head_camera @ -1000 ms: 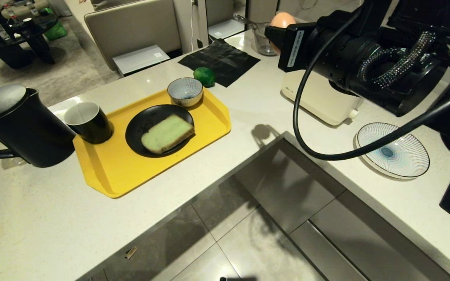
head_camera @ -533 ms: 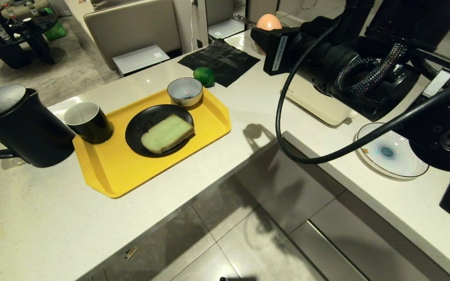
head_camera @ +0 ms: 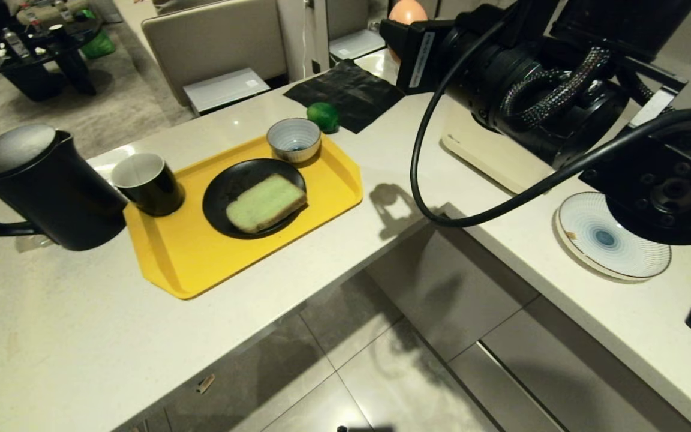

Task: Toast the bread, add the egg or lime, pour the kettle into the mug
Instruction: Put the egg in the bowl

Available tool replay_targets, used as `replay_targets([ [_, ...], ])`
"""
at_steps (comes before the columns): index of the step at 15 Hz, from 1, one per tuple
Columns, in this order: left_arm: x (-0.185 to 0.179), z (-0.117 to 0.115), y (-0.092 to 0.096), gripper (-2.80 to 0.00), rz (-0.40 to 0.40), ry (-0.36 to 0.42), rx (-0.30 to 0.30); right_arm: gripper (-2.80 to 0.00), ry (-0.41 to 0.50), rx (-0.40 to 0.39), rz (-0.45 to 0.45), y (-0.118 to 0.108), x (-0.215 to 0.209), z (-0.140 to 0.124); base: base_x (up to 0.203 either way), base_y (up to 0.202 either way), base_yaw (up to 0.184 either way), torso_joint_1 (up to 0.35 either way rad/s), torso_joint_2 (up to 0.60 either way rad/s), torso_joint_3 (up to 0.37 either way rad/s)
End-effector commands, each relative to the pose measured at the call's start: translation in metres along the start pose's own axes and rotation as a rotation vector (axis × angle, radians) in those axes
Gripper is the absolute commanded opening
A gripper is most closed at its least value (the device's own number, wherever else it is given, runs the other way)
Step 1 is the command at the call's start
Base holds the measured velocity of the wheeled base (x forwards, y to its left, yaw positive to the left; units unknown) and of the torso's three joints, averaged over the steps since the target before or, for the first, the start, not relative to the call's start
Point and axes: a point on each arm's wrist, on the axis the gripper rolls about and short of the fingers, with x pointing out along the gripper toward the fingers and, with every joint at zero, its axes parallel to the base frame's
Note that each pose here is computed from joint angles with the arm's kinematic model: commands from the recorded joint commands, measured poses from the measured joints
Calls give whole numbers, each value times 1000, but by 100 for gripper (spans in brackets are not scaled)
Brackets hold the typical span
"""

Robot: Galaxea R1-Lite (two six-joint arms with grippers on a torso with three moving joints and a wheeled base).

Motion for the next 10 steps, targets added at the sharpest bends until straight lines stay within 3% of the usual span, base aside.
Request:
replay_targets([
  [1,0,0,0,-280,0,1,0,-280,9,-2,4,2,3,-5,5,-11,139,2,2,2],
  [6,0,0,0,-280,-1,1,0,-280,7,3,17,7,2,-5,1,-10,197,5,2,1],
  [8,0,0,0,-280,0,1,0,-280,7,3,18,8,2,-5,0,-1,115,-6,-3,5],
  [10,0,0,0,-280,0,1,0,-280,-3,6,16,7,3,-3,0,0,0,0,0,0],
])
